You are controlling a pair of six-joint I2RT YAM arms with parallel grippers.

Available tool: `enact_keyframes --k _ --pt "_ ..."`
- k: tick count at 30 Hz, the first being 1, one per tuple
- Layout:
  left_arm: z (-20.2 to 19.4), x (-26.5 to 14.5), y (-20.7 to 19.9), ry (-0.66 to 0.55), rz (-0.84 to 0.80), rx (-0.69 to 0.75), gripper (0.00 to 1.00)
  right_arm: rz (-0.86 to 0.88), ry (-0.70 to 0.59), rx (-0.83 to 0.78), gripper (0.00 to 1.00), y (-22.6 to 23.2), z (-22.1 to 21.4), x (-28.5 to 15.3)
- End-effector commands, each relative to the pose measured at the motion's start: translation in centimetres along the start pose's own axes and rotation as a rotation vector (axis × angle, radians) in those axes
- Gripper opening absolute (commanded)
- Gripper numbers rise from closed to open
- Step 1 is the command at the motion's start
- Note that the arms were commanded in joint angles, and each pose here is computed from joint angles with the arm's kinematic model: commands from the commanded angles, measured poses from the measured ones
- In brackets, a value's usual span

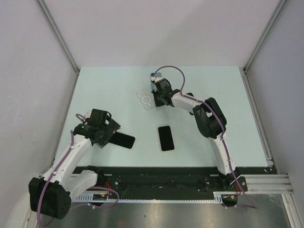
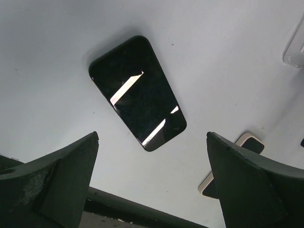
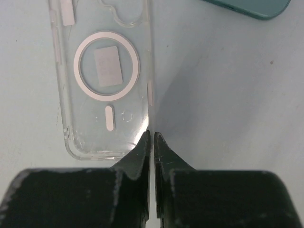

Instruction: Put the phone into the phone case

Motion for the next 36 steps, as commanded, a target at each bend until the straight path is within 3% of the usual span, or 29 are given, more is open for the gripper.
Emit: enact_keyframes --k 1,15,36 --pt "-0.3 0.2 0.1 0.010 0.011 -0.096 1.00 -0.031 0.023 -0.019 0.00 0.9 -2.2 -1.9" --pt "-1.0 2.2 0.2 0.087 0.120 -0.224 1.00 -0.011 0.093 0.054 0.00 3.4 -9.5 -8.7" --pt "-1.7 7.6 0.3 0.164 0.277 -0.233 1.00 -0.049 0.139 0.125 0.07 7.0 -14.3 -9.3"
Point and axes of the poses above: each gripper's point midway between its finger pads, its own x axis out along the fingers, its own y axis along the line the jaws close on, z = x × y, the point moved 5 cm from there along -x, back along the fingers, and after that the axes turned 15 degrees about x, right-handed, at the moved point
